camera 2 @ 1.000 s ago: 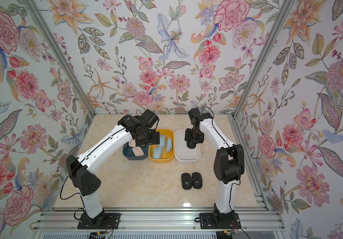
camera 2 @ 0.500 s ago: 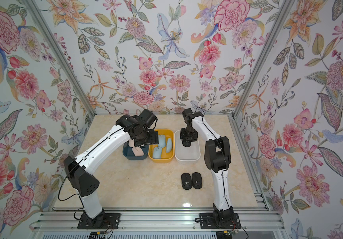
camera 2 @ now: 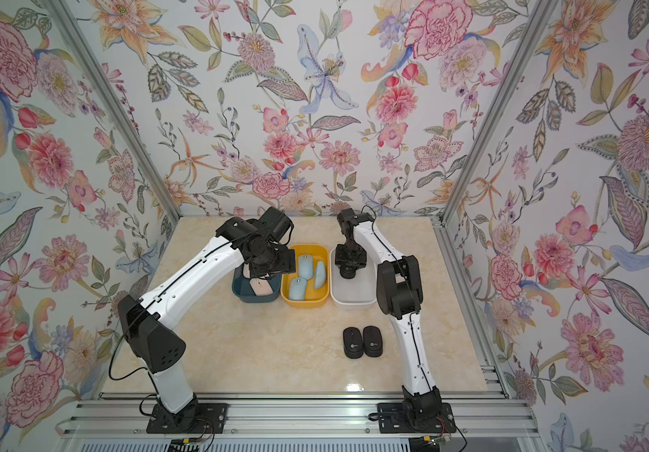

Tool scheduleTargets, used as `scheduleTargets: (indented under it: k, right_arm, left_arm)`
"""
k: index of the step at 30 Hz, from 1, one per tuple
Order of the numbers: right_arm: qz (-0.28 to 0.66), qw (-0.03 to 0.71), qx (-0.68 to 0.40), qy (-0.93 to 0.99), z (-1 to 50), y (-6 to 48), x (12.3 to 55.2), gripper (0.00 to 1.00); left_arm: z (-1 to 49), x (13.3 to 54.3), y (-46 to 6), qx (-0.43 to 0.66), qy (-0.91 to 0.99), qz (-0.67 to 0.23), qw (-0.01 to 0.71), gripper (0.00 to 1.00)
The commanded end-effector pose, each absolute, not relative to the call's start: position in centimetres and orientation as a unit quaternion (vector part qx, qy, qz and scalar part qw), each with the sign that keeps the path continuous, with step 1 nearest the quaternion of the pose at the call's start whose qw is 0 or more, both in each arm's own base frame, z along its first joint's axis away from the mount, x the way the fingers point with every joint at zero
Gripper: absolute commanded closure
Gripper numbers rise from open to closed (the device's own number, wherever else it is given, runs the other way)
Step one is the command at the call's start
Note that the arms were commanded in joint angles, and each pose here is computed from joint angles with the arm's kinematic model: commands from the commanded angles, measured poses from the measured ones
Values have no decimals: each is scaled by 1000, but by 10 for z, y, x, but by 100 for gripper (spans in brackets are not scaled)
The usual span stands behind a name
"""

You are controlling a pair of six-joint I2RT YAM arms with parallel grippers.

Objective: Place the mice by color into the storage box
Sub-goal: Place the mouse in the storage box.

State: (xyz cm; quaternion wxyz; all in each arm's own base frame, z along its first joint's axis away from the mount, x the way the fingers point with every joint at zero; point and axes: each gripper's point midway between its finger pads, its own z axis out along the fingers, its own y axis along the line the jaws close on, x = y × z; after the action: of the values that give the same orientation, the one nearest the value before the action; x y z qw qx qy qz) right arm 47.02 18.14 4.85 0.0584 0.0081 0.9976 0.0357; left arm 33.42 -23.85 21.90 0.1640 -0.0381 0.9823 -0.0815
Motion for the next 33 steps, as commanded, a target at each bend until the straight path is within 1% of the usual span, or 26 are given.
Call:
scheduleTargets:
  k: [1,6,9,14,19,23,27,33]
  right_arm:
    - [19,45,6,999,37,181,469,48]
    - [11,40,4,999,27,180,470,47]
    - [8,35,0,999,22,181,469,44]
    - [4,39,-3,999,23,180,470,31]
    - [4,49,-3,999,32,181,473,23]
    - [11,73,-6,997,55,183,478,23]
    - [11,114,-16,993,98,180,482,24]
    - [12,176,-23,984,164,167,464,24]
  left_arm:
    - [233,330,-222,-59,979,-77,180,16]
    - [235,327,-218,-65,978,-75,183,16]
    - [236,325,-217,-67,978,-75,184,16]
    - [239,324,-215,-69,977,-76,189,16]
    - [240,323,-213,-69,977,-76,189,16]
    - [241,323,-213,-68,976,-76,192,16]
    - [241,322,-213,-65,976,-76,192,16]
    - [230,316,-210,-51,981,-66,176,16]
